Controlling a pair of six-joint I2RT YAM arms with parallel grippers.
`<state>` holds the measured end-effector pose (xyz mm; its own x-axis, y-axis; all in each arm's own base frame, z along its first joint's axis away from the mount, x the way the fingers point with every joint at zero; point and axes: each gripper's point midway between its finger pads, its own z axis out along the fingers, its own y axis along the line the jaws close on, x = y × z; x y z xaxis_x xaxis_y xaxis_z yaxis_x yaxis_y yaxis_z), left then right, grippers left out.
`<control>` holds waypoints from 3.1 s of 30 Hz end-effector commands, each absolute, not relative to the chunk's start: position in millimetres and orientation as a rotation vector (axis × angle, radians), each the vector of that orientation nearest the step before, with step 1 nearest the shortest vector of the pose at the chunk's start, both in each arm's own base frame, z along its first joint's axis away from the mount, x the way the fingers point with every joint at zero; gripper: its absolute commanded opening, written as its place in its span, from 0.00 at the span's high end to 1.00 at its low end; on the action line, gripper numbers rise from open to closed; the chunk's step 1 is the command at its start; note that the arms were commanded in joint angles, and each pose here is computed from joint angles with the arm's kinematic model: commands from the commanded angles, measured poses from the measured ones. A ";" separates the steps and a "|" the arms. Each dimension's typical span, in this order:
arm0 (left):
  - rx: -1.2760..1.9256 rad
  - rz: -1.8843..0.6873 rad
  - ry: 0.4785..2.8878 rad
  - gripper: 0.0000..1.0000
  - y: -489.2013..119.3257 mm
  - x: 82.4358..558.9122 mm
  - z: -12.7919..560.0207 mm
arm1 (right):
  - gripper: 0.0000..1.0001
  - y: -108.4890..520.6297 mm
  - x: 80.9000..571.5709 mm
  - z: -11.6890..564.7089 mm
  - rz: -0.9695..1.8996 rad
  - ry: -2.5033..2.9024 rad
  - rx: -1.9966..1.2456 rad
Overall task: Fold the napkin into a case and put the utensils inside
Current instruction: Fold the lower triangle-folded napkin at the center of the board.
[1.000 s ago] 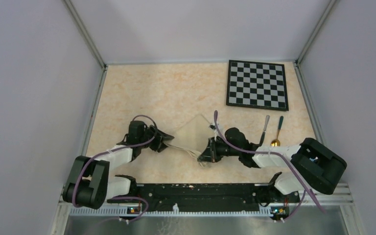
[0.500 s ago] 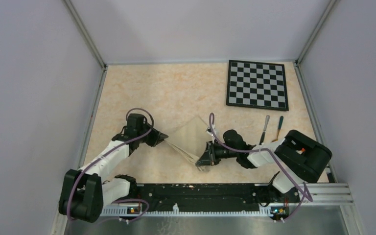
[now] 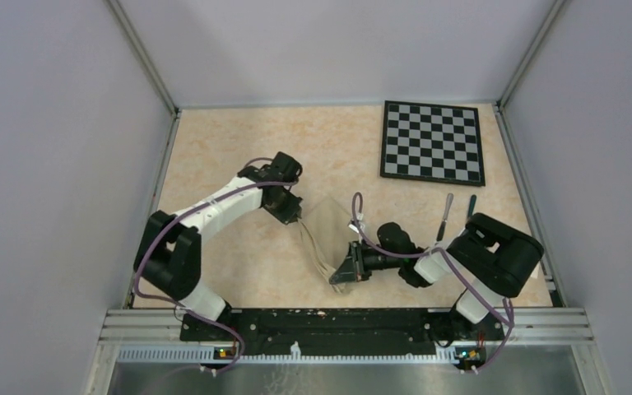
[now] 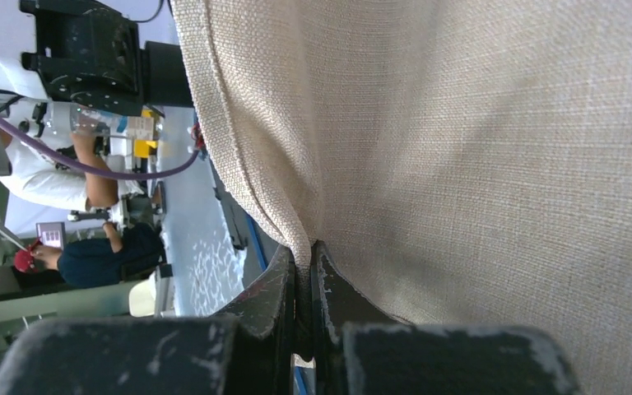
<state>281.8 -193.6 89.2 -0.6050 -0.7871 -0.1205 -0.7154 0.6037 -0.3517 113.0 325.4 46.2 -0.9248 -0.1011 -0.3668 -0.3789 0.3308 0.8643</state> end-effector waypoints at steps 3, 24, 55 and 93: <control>-1.328 -0.162 2.514 1.00 -194.8 296.3 76.8 | 1.00 306.2 110.6 38.5 1.537 2.386 -0.473; -1.189 -0.090 2.668 1.00 -219.5 287.0 47.0 | 0.24 304.5 186.3 80.0 0.923 2.110 -0.704; -1.187 -0.085 2.689 1.00 -221.4 285.4 40.8 | 0.58 288.6 154.3 70.9 0.374 2.164 -0.689; -0.390 -0.724 2.440 0.11 -228.2 280.7 129.9 | 1.00 293.7 166.2 43.8 1.184 2.270 -0.617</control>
